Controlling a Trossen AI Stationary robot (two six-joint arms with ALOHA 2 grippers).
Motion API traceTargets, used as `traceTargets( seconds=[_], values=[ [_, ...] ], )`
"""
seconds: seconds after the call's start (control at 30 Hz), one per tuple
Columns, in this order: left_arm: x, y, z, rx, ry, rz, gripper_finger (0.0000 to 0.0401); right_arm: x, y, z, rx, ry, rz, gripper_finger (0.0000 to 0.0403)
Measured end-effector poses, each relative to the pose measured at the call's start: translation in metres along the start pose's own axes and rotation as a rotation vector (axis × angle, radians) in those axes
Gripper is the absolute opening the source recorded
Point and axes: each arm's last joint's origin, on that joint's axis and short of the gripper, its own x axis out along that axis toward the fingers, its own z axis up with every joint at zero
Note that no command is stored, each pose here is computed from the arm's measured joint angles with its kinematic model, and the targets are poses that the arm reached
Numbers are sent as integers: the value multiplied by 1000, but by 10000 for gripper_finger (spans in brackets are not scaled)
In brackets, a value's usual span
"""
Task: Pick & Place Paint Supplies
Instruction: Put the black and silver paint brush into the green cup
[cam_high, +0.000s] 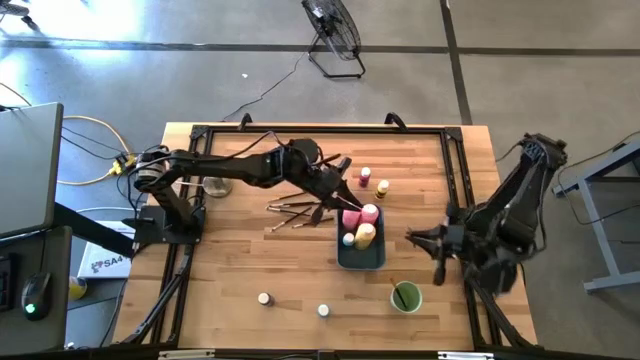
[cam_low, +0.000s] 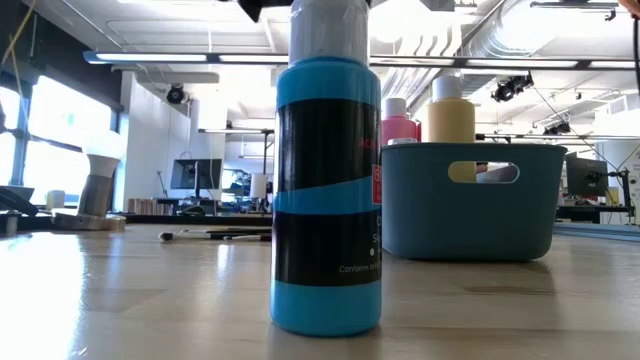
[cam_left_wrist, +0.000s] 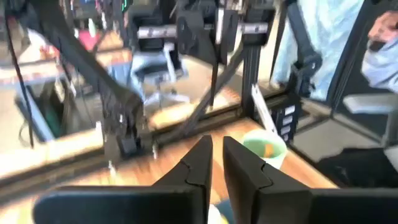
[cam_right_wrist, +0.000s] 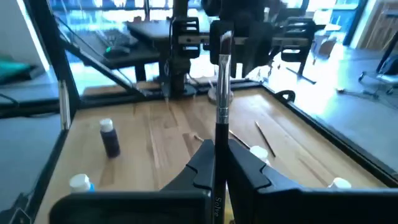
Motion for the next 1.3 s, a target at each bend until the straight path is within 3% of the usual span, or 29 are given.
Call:
traceTargets(
  seconds=[0.3, 0.8, 1.3],
  values=[
    [-22, -10, 16, 44, 55, 13, 3, -14, 24, -48, 99, -80, -6, 11],
    [-28, -10, 14, 29, 138, 133, 0, -1, 64, -88, 263, -40, 9, 11],
    [-27, -9, 14, 17, 139, 135, 0, -9, 82, -121, 176, -37, 43, 11]
  ],
)
